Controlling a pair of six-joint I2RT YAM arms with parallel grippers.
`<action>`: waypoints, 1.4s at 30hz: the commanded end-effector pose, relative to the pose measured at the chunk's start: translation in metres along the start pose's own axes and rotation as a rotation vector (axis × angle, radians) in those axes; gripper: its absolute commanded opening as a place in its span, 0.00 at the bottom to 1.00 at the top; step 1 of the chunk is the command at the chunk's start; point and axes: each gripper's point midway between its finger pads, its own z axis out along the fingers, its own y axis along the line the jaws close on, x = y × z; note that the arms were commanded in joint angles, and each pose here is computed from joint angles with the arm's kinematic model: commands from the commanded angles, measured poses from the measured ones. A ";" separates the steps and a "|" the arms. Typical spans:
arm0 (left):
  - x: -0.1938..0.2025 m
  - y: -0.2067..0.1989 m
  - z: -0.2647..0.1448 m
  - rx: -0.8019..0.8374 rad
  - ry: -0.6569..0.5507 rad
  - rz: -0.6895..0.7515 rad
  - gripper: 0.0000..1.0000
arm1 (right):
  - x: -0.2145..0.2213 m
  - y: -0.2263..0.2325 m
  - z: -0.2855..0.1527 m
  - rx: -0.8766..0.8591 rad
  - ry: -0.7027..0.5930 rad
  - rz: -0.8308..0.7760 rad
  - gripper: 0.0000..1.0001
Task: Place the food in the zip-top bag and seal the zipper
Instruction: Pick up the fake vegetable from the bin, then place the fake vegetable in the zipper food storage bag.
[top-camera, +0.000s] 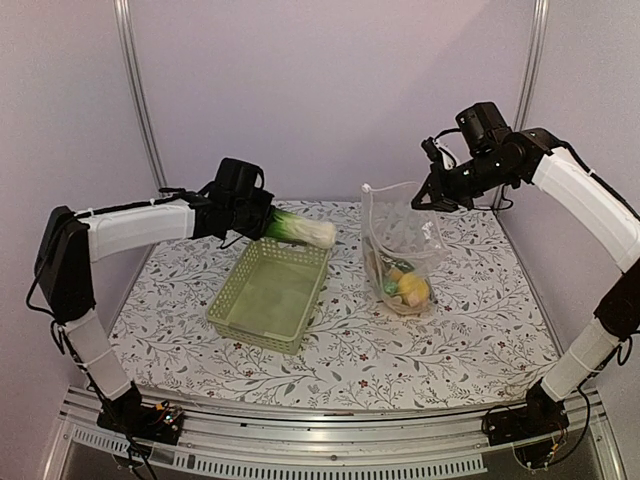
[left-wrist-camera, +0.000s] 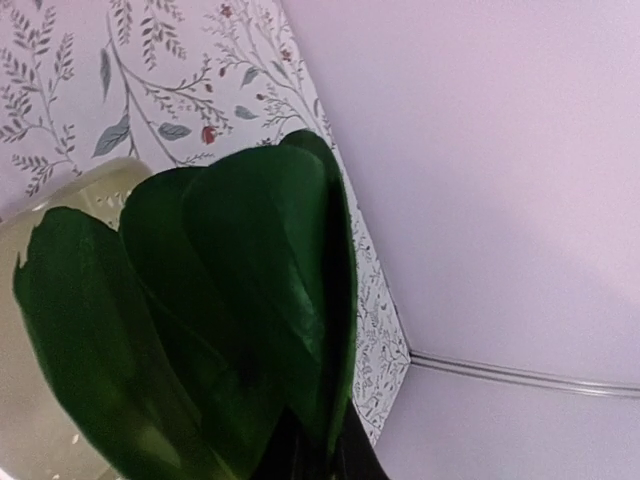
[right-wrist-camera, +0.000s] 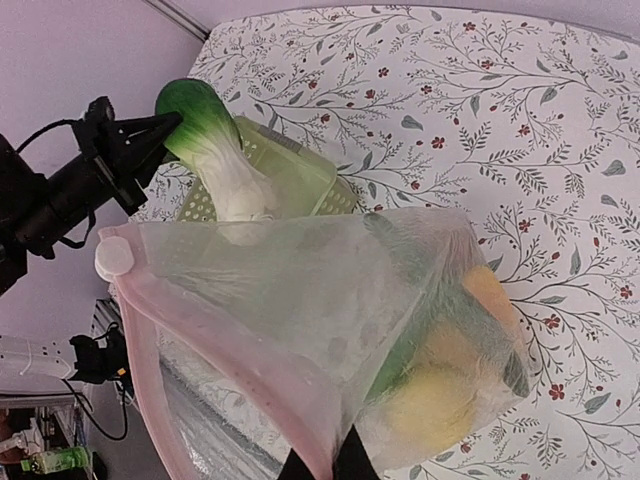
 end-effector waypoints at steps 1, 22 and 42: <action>-0.008 -0.077 -0.043 0.209 -0.047 0.276 0.00 | -0.009 -0.001 -0.014 0.023 -0.061 -0.014 0.01; 0.130 -0.262 -0.270 0.889 -0.443 1.216 0.00 | -0.026 0.002 0.005 0.013 -0.037 -0.011 0.01; 0.208 -0.203 -0.189 0.862 -0.395 1.355 0.00 | -0.032 0.053 -0.024 -0.224 -0.040 0.071 0.01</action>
